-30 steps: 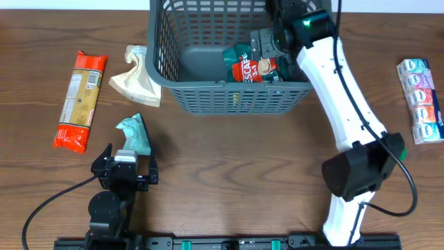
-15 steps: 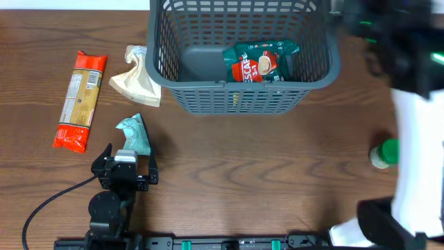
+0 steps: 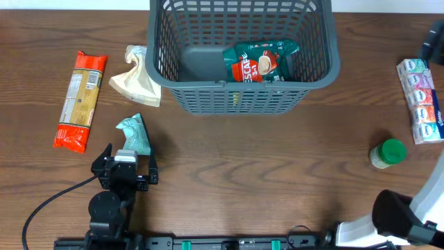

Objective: Pack container
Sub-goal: 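Move the right gripper to the tissue multi-pack and grasp it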

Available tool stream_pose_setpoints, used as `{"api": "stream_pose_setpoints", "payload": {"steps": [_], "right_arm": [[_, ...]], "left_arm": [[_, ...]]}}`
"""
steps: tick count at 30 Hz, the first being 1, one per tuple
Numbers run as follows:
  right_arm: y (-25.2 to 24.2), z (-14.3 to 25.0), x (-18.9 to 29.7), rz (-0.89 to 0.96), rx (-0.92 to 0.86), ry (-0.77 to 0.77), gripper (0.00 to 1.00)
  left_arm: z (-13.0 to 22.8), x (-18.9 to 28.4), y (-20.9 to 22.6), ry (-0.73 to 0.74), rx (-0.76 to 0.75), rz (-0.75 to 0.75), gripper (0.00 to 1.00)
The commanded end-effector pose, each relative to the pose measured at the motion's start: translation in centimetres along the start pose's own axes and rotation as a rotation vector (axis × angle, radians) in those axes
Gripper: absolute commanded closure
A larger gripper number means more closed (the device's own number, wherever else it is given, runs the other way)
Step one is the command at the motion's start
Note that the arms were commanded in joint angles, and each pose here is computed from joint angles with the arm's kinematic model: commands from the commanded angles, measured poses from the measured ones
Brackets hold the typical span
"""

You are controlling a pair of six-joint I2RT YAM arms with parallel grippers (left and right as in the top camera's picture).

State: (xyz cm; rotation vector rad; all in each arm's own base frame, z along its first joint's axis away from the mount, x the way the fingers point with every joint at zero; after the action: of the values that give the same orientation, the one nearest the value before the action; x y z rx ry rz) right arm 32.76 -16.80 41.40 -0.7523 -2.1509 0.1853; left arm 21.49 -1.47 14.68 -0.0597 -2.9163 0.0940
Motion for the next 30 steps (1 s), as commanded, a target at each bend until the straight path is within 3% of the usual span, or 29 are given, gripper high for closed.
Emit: {"api": "stream_pose_setpoints", "payload": {"steps": [1, 9, 19, 30], "right_arm": [[-0.8, 1.1, -2.3, -0.050, 0.029, 0.058, 0.01], [0.4, 4.4, -10.2, -0.242, 0.093, 0.234, 0.01], [4.2, 9.5, -21.5, -0.336, 0.226, 0.473, 0.01], [2.8, 13.3, -27.6, -0.332, 0.193, 0.579, 0.01]], "left_arm": [[1.1, -0.3, 0.3, 0.025, -0.006, -0.013, 0.01], [1.1, -0.3, 0.3, 0.025, -0.006, -0.013, 0.02], [1.1, -0.3, 0.3, 0.025, -0.006, -0.013, 0.01], [1.1, -0.3, 0.3, 0.025, -0.006, -0.013, 0.02]]}}
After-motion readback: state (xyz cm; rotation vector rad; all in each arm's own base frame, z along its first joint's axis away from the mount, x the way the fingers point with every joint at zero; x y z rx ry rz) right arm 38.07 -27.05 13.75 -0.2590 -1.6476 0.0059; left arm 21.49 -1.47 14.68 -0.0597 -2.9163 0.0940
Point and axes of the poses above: each gripper's point midway between its finger pads, its own x axis back along the fingers, its own y axis along the line the jaws close on, z = x × y, the point moved 2 cm from there along x, back along the fingers, and after that the axes turned 10 degrees about x, right-handed, at the moved point
